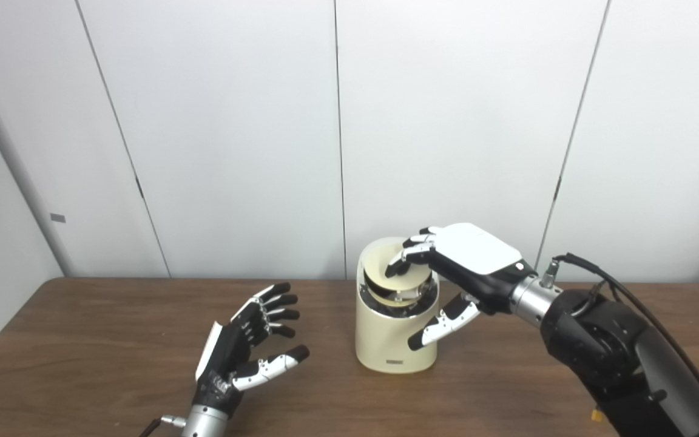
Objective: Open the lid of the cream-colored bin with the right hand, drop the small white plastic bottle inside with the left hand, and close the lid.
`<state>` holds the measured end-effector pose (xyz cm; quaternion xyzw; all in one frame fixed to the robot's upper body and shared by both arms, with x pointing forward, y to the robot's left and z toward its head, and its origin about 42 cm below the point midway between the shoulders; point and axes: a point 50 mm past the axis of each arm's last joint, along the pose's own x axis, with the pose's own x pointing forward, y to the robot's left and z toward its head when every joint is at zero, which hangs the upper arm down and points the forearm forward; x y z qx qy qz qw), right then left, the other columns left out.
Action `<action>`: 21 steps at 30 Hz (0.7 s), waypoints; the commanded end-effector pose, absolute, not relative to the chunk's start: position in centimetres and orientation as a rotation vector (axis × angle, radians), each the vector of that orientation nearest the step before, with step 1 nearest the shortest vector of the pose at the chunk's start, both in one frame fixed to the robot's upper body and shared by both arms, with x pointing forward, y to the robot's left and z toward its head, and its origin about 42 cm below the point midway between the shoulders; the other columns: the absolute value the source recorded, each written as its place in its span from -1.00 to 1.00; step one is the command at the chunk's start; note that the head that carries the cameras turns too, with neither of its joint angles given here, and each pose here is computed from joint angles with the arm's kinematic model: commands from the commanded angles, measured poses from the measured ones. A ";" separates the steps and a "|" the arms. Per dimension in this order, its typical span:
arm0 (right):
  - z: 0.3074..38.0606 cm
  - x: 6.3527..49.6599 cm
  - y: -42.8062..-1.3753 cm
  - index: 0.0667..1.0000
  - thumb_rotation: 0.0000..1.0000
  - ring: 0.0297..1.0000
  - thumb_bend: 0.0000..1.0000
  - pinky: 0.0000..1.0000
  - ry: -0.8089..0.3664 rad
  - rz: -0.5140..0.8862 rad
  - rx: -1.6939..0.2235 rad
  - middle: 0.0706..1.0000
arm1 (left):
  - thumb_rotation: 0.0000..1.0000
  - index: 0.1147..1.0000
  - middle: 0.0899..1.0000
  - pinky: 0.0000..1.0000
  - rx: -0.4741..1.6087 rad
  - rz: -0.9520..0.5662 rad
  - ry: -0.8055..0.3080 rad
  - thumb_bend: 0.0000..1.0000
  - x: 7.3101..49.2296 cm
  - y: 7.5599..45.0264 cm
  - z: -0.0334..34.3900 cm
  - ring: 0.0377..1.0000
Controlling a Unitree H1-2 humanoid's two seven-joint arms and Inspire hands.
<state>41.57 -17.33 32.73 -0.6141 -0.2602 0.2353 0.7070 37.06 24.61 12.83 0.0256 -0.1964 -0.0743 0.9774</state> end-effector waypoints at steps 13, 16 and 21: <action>33.6 41.2 -17.5 0.33 -0.07 0.67 0.42 0.80 -0.658 0.566 -1.427 0.33 | -0.74 0.63 0.52 0.19 0.016 -0.136 -0.354 0.55 35.7 23.8 11.3 0.40; 33.3 41.2 -17.4 0.32 -0.07 0.67 0.44 0.79 -0.653 0.580 -1.443 0.32 | -0.74 0.62 0.51 0.18 0.010 -0.138 -0.357 0.54 35.7 23.8 11.4 0.39; 32.9 41.1 -17.1 0.37 -0.01 0.73 0.45 0.88 -0.609 0.601 -1.486 0.37 | -0.78 0.63 0.52 0.17 0.015 -0.140 -0.356 0.52 35.5 23.8 11.5 0.39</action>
